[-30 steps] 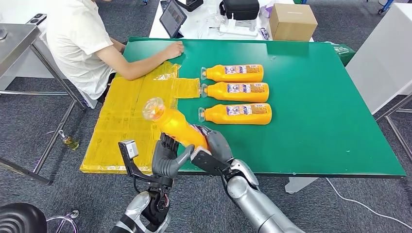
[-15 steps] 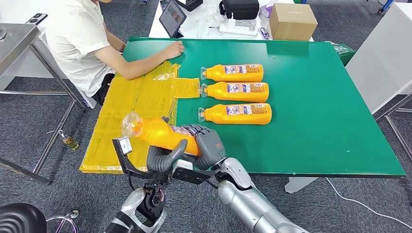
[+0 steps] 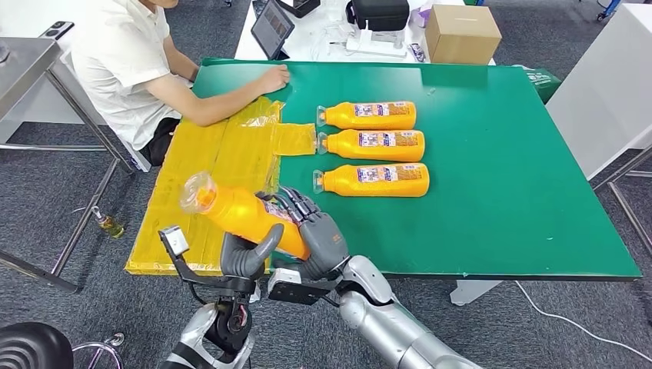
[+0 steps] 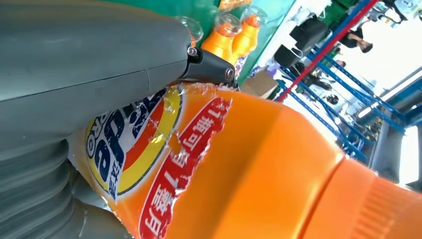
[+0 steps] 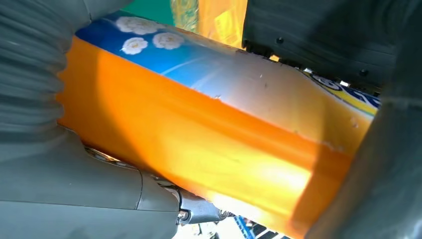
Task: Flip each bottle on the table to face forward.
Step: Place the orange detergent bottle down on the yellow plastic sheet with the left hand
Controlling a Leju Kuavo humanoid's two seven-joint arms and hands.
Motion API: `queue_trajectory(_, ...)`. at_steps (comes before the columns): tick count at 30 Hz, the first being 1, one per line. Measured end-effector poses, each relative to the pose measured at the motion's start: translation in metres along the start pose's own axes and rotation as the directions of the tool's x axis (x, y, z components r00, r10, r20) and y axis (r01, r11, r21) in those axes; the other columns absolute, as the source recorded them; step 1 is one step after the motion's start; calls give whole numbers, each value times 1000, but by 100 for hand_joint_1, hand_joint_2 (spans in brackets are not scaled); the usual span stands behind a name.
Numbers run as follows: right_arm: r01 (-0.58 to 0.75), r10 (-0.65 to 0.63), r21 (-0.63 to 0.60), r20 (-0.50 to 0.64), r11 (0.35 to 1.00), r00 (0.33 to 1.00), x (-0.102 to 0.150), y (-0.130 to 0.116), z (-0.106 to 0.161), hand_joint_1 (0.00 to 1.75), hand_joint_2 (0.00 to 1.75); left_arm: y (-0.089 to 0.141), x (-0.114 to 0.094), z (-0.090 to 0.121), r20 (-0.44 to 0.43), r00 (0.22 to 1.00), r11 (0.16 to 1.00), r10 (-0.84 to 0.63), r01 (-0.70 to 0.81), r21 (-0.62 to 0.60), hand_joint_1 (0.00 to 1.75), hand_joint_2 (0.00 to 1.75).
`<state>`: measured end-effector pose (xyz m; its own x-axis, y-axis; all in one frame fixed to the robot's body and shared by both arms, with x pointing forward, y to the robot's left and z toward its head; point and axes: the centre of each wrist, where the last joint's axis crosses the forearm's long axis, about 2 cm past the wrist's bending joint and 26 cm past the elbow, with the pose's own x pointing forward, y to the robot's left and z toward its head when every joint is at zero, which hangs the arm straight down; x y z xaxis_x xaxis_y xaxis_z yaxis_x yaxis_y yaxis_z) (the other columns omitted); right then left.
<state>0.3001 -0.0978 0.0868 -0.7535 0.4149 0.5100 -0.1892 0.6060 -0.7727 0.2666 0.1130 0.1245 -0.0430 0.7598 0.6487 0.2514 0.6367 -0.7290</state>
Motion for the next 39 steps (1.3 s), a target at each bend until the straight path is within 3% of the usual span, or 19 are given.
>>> queue_trajectory(10, 51, -49, -88, 30, 995, 998, 7, 10, 8, 0, 0, -3, 10, 7, 85, 996, 999, 37, -34, -38, 175, 175)
queue_trajectory(12, 36, -33, -145, 18, 989, 999, 8, 13, 16, 0, 0, -5, 14, 5, 123, 992, 999, -17, 21, -35, 175, 175)
queue_trajectory(15, -6, 6, -242, 1, 970, 1000, 14, 15, 35, 0, 0, -4, 19, 1, 194, 961, 979, -200, 187, 84, 175, 175)
queue_trajectory(21, -135, 96, -467, -106, 874, 990, 16, -20, 56, 0, 0, 5, 26, -1, 264, 842, 871, -470, 393, 295, 175, 175)
queue_trajectory(27, -232, 148, -591, -188, 773, 971, 16, -54, 66, 0, 0, 9, 31, -5, 291, 771, 812, -567, 464, 355, 172, 175)
queue_trajectory(29, -274, 182, -629, -208, 728, 961, 20, -68, 68, 0, 0, 13, 34, -8, 318, 646, 716, -694, 570, 403, 172, 175)
queue_trajectory(32, -345, 243, -704, -245, 622, 939, 25, -102, 70, 0, 0, 28, 45, -19, 360, 243, 395, -901, 803, 447, 175, 175)
queue_trajectory(34, -373, 268, -742, -265, 557, 926, 29, -119, 72, 0, 0, 41, 52, -26, 326, 6, 162, -945, 876, 454, 175, 175)
queue_trajectory(36, -383, 270, -766, -279, 515, 921, 33, -129, 73, 0, 0, 54, 56, -33, 245, -121, 1, -962, 896, 444, 175, 175)
queue_trajectory(39, -378, 246, -785, -291, 491, 925, 35, -131, 76, 0, 0, 70, 56, -46, 93, -196, -147, -976, 914, 378, 175, 175)
